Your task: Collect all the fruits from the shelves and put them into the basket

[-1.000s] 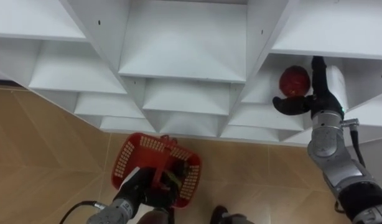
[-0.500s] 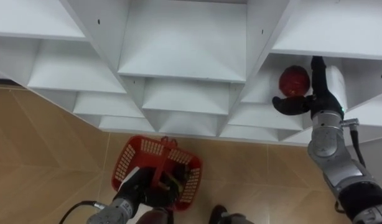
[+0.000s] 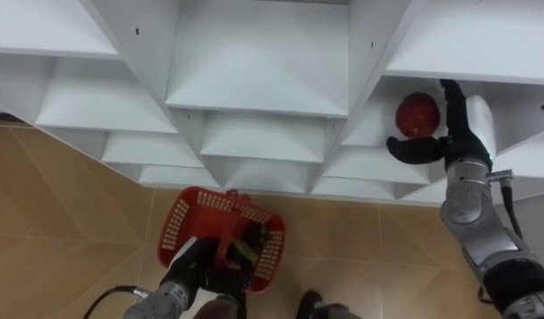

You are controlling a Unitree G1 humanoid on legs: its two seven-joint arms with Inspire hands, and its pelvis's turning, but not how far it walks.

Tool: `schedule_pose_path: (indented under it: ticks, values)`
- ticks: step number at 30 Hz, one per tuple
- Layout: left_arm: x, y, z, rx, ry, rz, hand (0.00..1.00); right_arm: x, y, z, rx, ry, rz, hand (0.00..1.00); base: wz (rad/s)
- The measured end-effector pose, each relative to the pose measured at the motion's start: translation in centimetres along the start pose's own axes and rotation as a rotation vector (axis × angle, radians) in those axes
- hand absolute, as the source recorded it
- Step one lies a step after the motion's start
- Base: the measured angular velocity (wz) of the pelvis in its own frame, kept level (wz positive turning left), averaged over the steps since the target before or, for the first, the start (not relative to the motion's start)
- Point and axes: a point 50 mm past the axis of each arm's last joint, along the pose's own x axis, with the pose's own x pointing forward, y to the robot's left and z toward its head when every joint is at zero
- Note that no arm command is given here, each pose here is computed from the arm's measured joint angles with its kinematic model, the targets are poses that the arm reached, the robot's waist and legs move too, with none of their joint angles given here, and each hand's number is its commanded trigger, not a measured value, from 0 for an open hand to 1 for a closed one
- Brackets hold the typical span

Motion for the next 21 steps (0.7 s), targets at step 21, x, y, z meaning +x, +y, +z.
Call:
schedule_pose_path:
  ticks: [21]
  values:
    - [0.28,-0.11,0.54,-0.018,-0.015,0.009,1.00,0.68,-0.14,0.47,-0.025,0.001,0.022,1.00,0.00]
